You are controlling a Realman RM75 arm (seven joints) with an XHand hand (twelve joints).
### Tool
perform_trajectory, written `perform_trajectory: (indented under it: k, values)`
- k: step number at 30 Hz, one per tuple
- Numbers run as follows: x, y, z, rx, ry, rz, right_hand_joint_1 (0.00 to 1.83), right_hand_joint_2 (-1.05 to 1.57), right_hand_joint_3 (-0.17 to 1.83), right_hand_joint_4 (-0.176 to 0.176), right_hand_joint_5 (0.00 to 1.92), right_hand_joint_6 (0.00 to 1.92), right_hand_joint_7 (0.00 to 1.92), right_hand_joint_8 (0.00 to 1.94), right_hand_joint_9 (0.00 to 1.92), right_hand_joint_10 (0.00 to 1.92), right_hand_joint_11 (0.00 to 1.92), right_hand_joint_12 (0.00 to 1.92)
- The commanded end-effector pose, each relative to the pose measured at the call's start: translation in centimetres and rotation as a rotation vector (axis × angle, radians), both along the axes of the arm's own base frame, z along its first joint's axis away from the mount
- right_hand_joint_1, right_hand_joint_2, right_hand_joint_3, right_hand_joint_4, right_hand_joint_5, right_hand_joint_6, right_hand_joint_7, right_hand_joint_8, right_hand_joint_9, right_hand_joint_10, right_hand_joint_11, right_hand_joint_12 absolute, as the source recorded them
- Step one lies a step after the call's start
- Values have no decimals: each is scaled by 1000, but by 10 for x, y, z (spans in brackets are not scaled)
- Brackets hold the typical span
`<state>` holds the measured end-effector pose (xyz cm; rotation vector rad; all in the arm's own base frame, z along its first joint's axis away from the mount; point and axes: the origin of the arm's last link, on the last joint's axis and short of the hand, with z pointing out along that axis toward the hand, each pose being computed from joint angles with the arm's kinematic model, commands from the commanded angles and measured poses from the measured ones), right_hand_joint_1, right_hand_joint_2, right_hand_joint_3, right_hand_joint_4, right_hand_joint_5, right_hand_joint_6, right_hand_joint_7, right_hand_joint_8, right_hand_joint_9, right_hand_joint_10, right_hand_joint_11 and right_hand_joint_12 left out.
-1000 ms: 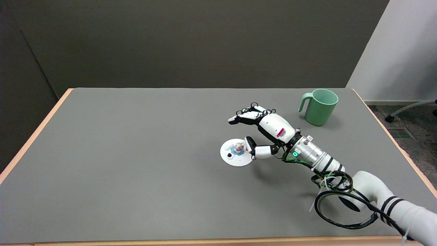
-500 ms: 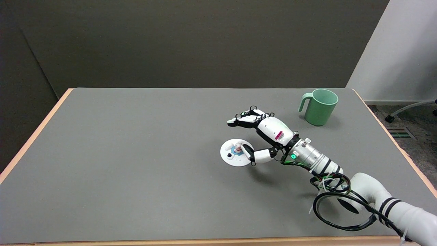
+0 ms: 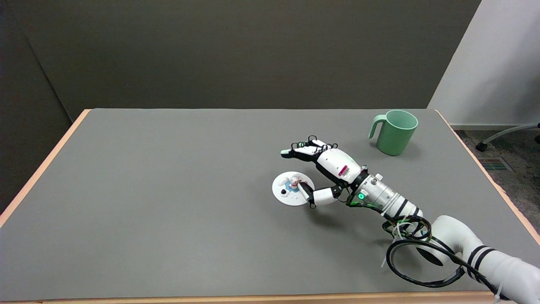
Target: Pick up the white cup lid.
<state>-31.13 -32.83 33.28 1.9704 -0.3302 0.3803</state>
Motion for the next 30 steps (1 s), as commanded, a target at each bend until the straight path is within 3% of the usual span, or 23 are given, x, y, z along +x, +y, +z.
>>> perform_trajectory:
  k: [1,30]
  values:
    - [-10,1,-2,7,15,-36,813,661,1039,-5,487,188,518,165,488,208,96,680]
    - [-24,-1,-3,10,37,-70,820,700,994,-2,567,189,578,170,472,208,91,672]
